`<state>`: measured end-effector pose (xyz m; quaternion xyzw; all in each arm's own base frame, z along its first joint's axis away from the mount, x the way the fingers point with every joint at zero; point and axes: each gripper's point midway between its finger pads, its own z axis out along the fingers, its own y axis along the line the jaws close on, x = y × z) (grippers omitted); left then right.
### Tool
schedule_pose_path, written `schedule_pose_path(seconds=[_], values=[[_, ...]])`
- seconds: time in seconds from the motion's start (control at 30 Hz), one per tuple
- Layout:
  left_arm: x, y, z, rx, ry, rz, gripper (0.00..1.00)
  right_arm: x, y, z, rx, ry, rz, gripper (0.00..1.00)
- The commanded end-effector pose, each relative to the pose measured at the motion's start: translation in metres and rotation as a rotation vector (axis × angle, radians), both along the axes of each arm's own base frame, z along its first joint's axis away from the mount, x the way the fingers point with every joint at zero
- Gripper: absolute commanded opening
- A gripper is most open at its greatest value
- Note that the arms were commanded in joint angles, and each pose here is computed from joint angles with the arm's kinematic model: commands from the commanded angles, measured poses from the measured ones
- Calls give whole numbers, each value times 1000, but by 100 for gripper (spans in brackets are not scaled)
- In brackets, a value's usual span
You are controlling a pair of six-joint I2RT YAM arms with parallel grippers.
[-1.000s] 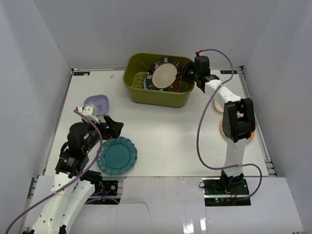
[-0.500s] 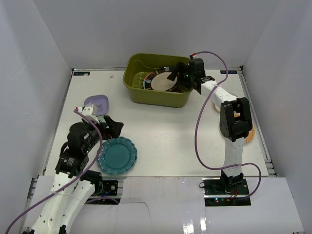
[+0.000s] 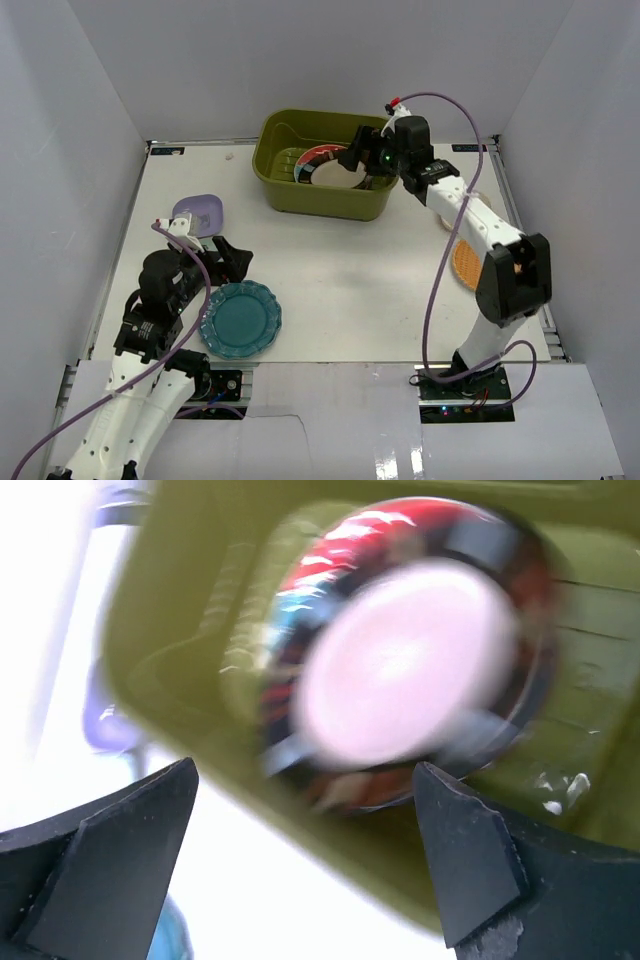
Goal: Place the plates into the plastic bin on the countertop
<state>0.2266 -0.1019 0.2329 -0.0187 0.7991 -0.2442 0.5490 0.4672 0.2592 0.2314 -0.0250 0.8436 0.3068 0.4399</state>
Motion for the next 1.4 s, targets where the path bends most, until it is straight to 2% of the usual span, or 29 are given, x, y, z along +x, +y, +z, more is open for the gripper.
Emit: schedule_pose_path(seconds=[0.0, 0.07, 0.1, 0.2, 0.23, 0.3, 0.33, 0.47, 0.7, 0.77, 1.0, 1.17, 1.37], values=[[2, 1, 0, 1, -9, 1, 98, -49, 27, 64, 48, -208, 150, 94], [2, 1, 1, 0, -11, 2, 98, -82, 41, 80, 79, -261, 211, 96], [2, 2, 1, 0, -14, 5, 98, -99, 44, 57, 69, -220, 235, 98], [2, 5, 4, -1, -24, 21, 98, -153, 68, 52, 124, -225, 338, 100], [2, 5, 4, -1, -28, 22, 98, -181, 75, 28, 136, -167, 380, 98], [2, 6, 5, -2, -32, 27, 98, -204, 82, 16, 181, -149, 420, 94], [2, 6, 5, -1, -31, 25, 98, -227, 85, -6, 192, -85, 448, 93], [3, 7, 4, -1, -26, 31, 98, -276, 103, -49, 203, 21, 549, 89], [3, 10, 6, -2, -34, 42, 98, -311, 136, -99, 246, 163, 630, 80], [2, 10, 7, -4, -38, 44, 98, -315, 147, -99, 299, 187, 643, 73], [3, 10, 6, -3, -33, 46, 98, -310, 175, -151, 310, 316, 600, 71], [3, 10, 6, -4, -32, 43, 98, -312, 188, -165, 326, 366, 618, 71], [3, 10, 6, -4, -33, 41, 98, -316, 201, -175, 354, 411, 627, 61]])
